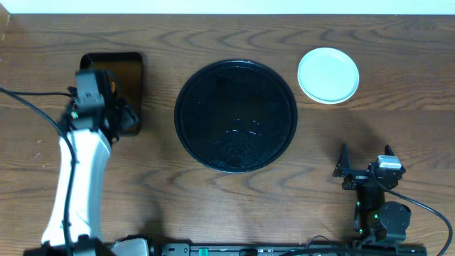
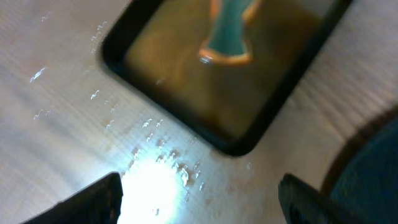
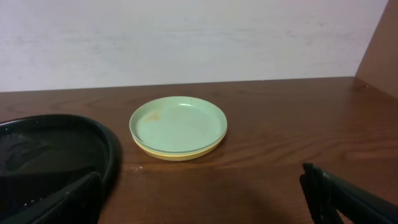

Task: Clean dirty plates on tray and stack at the side

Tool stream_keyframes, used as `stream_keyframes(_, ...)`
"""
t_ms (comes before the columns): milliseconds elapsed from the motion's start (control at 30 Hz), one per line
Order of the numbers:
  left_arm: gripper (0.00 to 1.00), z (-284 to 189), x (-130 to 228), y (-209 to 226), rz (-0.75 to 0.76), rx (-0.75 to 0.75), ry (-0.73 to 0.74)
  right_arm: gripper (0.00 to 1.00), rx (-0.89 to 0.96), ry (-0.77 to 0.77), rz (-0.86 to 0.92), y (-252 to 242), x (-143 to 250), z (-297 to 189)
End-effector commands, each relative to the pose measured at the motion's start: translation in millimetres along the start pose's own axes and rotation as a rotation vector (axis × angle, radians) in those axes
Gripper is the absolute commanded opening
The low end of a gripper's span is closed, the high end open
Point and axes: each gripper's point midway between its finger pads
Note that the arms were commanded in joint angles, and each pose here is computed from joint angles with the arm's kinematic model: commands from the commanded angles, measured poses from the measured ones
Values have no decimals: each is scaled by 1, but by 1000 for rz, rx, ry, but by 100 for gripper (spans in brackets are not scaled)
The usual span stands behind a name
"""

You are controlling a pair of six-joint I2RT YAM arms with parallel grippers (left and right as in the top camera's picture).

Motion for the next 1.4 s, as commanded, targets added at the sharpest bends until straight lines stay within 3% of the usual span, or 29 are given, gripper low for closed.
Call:
stream_keyframes(0,81,2,17,-13,176,99,-76,99,-3,3,15,0,1,0)
stream_keyframes(133,81,13,38,-29,317,207,-212,99,-4,3,15,0,1,0)
stream_keyframes(567,80,39,97,-21,305,225,-371,99,-4,3,15,0,1,0)
stream_keyframes(1133,80,10,108,-29,336,282,-663,99,-4,3,15,0,1,0)
stream_keyframes(1367,81,-6,112,-29,362,294,-718,99,-3,3,15,0,1,0)
Point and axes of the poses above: each gripper's point midway between its finger pads, its own z axis out along the fingers, its own y axis along the line the jaws close on, x = y × z, and after that the axes turned 9 degrees about z, right-handed
